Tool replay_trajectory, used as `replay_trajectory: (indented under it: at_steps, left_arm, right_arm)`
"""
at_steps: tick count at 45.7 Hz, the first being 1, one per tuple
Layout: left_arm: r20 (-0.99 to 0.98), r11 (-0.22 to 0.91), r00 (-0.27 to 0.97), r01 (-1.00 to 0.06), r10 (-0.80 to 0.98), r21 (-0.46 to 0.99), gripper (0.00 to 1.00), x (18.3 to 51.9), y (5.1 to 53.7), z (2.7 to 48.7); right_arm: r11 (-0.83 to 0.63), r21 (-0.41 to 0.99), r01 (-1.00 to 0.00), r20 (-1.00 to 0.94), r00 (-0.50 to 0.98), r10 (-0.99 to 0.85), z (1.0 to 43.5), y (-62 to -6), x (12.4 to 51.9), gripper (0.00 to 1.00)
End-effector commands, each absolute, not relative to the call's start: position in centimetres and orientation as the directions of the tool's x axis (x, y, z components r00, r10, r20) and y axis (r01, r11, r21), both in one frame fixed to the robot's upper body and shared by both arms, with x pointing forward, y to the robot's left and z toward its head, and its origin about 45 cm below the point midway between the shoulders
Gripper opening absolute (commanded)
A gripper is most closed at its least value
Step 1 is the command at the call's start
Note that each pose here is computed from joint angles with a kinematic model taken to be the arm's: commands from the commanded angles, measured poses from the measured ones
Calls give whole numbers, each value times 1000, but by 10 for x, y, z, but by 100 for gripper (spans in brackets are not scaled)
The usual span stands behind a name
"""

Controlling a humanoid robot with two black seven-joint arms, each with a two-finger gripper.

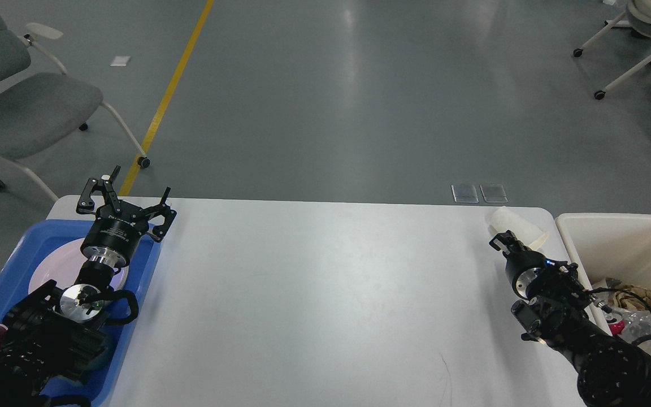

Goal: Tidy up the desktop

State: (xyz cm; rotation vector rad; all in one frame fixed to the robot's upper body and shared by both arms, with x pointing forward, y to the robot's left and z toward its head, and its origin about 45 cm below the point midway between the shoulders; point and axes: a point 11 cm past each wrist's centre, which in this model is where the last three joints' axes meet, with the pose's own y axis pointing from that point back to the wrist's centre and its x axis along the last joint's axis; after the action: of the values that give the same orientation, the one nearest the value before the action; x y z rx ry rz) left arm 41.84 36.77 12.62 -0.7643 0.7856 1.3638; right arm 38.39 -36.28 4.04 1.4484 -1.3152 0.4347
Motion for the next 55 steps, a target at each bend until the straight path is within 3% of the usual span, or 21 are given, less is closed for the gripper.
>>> replay_trajectory:
  at_steps: [1, 55]
  left_arm:
    - [-843, 59, 47, -998, 536, -18, 96, 419, 368, 126]
    - [-844, 60, 48, -998, 535, -18, 96, 419, 367, 126]
  right_arm:
    - [192, 452, -871, 819, 320, -477, 41, -363, 384, 0]
    - [193, 450, -872, 819, 318, -477, 42, -364, 385, 0]
